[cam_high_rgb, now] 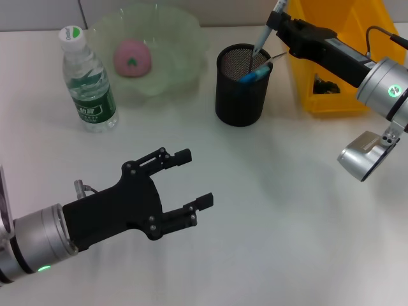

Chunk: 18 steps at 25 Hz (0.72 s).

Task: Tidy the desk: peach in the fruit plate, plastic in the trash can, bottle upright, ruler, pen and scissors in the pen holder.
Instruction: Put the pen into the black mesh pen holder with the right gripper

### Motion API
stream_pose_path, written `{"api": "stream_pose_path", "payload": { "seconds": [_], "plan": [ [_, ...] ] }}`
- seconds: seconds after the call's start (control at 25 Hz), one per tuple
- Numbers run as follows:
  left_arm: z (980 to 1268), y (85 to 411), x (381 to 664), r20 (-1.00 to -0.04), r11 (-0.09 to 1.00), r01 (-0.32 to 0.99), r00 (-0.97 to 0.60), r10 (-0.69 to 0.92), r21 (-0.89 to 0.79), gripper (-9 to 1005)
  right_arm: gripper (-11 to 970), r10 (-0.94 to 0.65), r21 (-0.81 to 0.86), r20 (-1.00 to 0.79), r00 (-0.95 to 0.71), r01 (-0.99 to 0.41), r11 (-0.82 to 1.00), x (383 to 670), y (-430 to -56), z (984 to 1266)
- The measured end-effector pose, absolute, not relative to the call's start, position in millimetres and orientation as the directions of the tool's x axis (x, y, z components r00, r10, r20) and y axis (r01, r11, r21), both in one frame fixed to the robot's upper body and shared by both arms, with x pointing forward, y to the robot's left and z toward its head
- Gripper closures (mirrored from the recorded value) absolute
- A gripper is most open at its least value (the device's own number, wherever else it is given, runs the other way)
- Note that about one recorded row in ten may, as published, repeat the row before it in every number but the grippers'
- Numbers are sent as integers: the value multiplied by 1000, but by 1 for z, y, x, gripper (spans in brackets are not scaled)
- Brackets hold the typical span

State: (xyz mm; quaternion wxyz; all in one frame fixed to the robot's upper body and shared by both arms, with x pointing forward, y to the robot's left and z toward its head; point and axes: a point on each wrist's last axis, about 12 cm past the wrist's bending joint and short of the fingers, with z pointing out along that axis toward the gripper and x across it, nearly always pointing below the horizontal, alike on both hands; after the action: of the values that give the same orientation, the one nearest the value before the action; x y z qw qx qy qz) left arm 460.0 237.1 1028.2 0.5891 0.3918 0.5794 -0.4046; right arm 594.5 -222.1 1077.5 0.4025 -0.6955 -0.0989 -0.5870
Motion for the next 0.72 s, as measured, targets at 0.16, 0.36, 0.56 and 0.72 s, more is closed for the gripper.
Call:
{"api": "stream_pose_path", "payload": {
  "seconds": [0.16,0.36,0.56,0.72],
  "plan": [
    [1027,235,459,-1000,366,931,1,-27,-9,220,821,-316,-430,903,291,611,-665,595,-221,1076],
    [1027,235,458,-1000,366,930,8,-26,-2,220,821,-304,-417,909,285,613,-671,595,-221,1075],
    [1025,234,454,-999,372,928,21,-25,10,220,820,-287,-402,916,281,618,-676,595,-220,1074],
    [1024,234,453,-999,374,927,21,-25,10,220,787,-287,-406,914,287,623,-669,593,-219,1073]
  ]
}}
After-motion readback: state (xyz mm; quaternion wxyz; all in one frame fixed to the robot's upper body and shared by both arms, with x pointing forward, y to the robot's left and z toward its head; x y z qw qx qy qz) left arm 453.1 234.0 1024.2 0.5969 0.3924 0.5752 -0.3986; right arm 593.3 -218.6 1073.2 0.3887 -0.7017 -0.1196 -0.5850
